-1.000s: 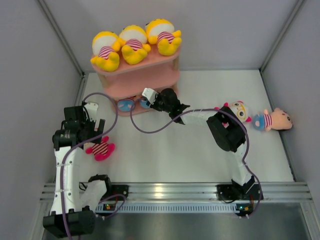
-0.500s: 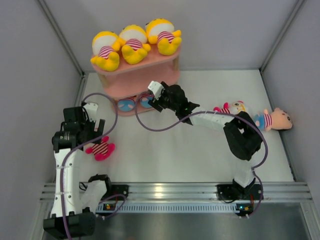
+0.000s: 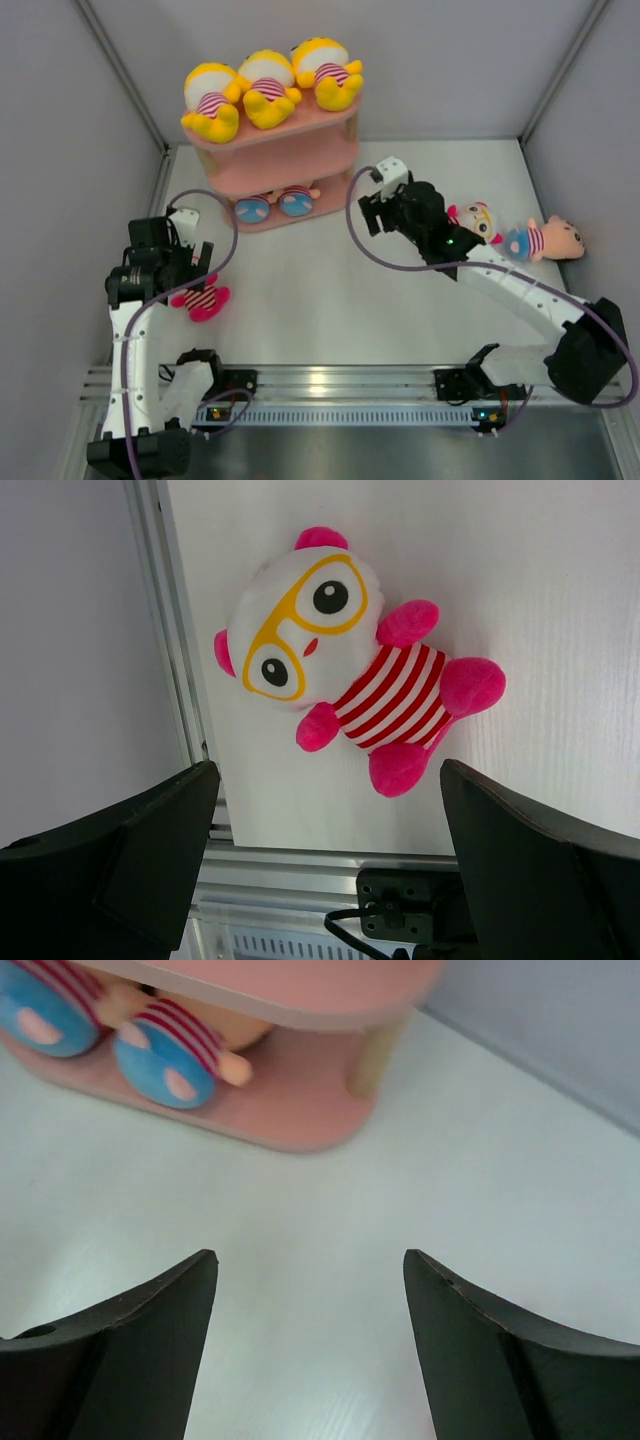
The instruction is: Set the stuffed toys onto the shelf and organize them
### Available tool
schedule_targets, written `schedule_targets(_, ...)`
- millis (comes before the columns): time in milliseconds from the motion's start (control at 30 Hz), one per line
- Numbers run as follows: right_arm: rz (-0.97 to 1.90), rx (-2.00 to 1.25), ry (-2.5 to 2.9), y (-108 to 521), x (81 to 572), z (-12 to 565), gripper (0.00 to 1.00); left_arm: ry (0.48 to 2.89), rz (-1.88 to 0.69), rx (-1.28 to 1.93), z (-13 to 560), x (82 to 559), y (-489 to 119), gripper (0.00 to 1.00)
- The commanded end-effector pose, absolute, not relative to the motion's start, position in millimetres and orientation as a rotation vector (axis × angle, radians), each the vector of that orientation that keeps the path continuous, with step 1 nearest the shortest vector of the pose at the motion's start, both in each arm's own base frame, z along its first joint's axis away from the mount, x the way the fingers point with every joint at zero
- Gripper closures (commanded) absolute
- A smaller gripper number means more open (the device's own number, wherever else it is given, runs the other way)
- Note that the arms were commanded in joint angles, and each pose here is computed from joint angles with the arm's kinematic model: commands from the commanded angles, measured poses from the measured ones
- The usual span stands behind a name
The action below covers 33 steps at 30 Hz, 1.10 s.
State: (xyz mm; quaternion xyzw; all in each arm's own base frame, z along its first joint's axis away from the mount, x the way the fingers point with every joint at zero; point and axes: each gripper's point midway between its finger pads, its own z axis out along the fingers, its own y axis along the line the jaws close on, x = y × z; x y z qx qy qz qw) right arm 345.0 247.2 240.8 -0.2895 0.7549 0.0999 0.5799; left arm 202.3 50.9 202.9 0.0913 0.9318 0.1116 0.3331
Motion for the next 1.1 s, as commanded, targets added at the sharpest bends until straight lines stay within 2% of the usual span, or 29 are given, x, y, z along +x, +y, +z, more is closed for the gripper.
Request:
schedule_targets(0,0.123,-0.241,1.988,158,343,214,0.25,2.373,0.267,0.259,211,207,45,0.01)
schedule_targets(33,0.078,-0.087,2.026,116,350,202,0.25,2.369,0.255,0.26,211,207,43,0.01)
schedule_targets(100,0.207,0.129,2.026,86,347,202,0.25,2.358,0.246,0.261,213,206,41,0.01)
schedule_targets(133,0.187,0.31,2.006,36,350,189,0.25,2.357,0.239,0.269,213,205,40,0.01)
schedule_targets(167,0.307,0.42,1.957,25,348,194,0.26,2.352,0.244,0.273,214,203,40,0.01)
schedule_targets(200,0.27,0.609,1.888,-30,346,191,0.27,2.347,0.244,0.275,215,203,40,0.01)
schedule_targets(267,0.31,0.807,1.793,-67,341,180,0.29,2.351,0.244,0.281,214,203,40,0.01)
schedule_targets(367,0.199,1.047,1.696,-130,332,159,0.3,2.355,0.23,0.288,214,205,38,0.01)
schedule_targets(533,0.168,1.257,1.679,-166,336,116,0.31,2.357,0.229,0.288,220,212,38,0.01)
schedule_targets(833,0.187,1.337,1.724,-178,355,68,0.33,2.352,0.225,0.256,229,219,39,0.01)
schedule_targets(933,0.198,1.345,1.747,-176,357,55,0.45,2.352,0.234,0.247,230,220,41,0.01)
schedule_targets(967,0.199,1.34,1.749,-176,357,54,0.65,2.351,0.236,0.243,231,219,41,0.01)
schedule_targets(1033,0.189,1.317,1.749,-176,355,56,0.86,2.353,0.243,0.244,231,219,42,0.01)
schedule_targets(1067,0.174,1.31,1.744,-177,354,59,1.0,2.353,0.248,0.242,231,219,43,0.01)
